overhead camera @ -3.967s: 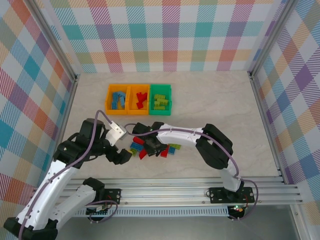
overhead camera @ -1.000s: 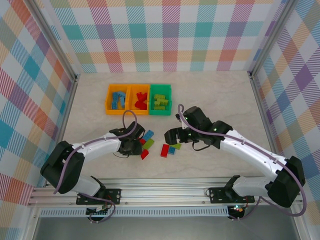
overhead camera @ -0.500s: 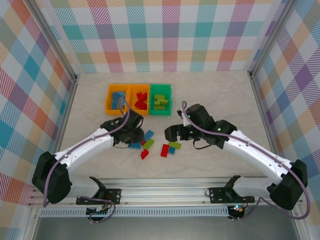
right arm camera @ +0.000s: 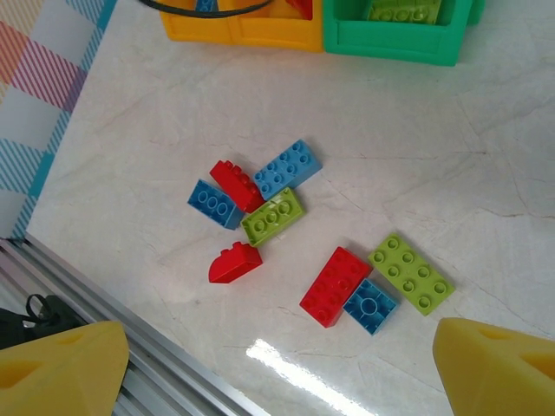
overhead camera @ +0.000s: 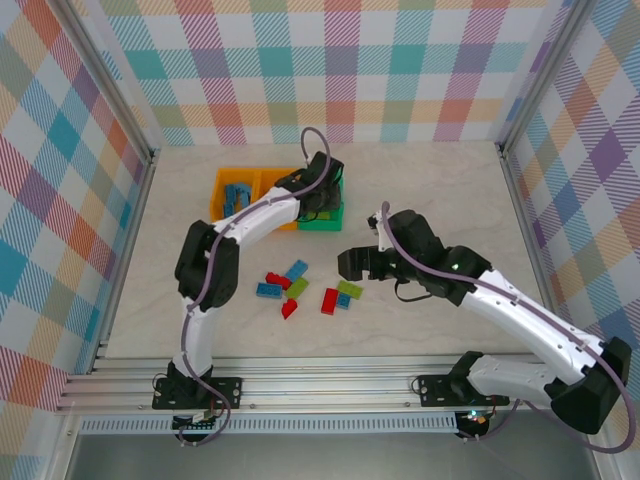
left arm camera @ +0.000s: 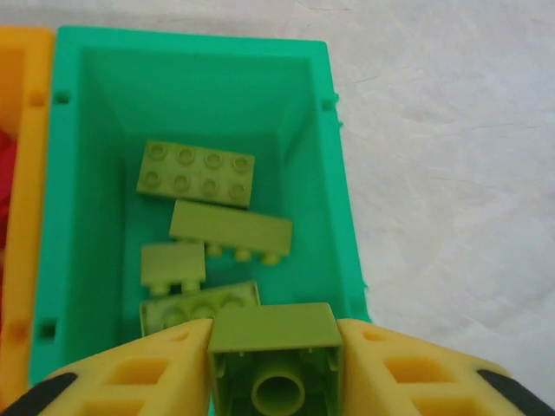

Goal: Sort the legos into containers by color

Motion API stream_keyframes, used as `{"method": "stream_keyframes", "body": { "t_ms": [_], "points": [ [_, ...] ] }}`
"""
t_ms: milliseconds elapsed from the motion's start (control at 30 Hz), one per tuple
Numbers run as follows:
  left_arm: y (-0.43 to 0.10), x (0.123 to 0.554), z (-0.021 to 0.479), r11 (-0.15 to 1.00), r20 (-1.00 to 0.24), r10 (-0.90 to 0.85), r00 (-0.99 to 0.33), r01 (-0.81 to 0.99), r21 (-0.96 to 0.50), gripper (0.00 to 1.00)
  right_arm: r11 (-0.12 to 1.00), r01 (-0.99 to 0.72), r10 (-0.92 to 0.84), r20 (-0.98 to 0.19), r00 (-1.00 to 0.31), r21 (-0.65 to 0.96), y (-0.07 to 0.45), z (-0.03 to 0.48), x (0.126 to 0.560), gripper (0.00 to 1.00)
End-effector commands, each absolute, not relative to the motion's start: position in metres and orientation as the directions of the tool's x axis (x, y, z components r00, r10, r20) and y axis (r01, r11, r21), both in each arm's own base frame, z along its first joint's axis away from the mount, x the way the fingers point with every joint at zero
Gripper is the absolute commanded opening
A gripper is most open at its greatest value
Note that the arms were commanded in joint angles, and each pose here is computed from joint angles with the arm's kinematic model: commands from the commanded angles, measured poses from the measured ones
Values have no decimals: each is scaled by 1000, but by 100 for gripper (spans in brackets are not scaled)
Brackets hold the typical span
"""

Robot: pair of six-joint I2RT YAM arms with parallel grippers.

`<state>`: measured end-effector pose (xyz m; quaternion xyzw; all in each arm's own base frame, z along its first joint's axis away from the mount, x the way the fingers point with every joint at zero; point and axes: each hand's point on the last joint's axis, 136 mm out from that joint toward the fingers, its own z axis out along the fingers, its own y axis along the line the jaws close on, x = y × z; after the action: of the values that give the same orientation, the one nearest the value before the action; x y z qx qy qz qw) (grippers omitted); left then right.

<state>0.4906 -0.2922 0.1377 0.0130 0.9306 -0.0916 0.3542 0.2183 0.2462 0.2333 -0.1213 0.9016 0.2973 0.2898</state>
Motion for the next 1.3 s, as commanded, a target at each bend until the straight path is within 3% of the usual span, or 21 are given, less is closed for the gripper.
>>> {"method": "stream_keyframes", "body": {
  "t_ms": [0, 67, 167, 333, 433, 567, 700, 867, 1000, 1167, 1267],
  "points": [
    [-288, 503, 174, 983, -710, -33, -703, 105, -150, 52, 806, -357, -24, -578, -816, 471, 237, 227, 213, 92],
    [-288, 493, 190, 978, -719, -41, -694, 120, -172, 59, 813, -352, -24, -578, -816, 463, 233, 224, 212, 92],
    [-280, 467, 214, 970, -725, -41, -688, 147, -194, 61, 824, -347, -30, -579, -815, 447, 230, 222, 212, 92],
    [-260, 381, 234, 943, -678, -52, -734, 187, -274, 61, 858, -285, -1, -554, -833, 427, 218, 206, 213, 94],
    [-253, 327, 224, 930, -620, -74, -781, 170, -325, 61, 881, -169, 69, -473, -878, 442, 206, 180, 215, 93],
    [-228, 278, 205, 950, -593, -20, -805, 168, -261, 62, 837, -94, 86, -300, -950, 539, 231, 141, 204, 81],
    [-205, 242, 207, 919, -643, 104, -759, 320, -228, 65, 843, -49, 51, -170, -984, 536, 257, 99, 189, 80],
    [-180, 212, 229, 875, -667, 288, -687, 473, -109, 74, 932, 41, 82, -99, -992, 359, 260, 64, 195, 83],
    [-161, 200, 246, 837, -676, 410, -613, 546, 13, 81, 940, 113, 150, -91, -984, 323, 262, 44, 206, 79],
    [-148, 203, 248, 832, -719, 442, -537, 545, 104, 84, 947, 135, 165, -82, -983, 291, 264, 32, 211, 70],
    [-151, 203, 248, 830, -744, 420, -520, 551, 83, 84, 946, 134, 166, -86, -982, 296, 262, 33, 210, 70]
  ]
}}
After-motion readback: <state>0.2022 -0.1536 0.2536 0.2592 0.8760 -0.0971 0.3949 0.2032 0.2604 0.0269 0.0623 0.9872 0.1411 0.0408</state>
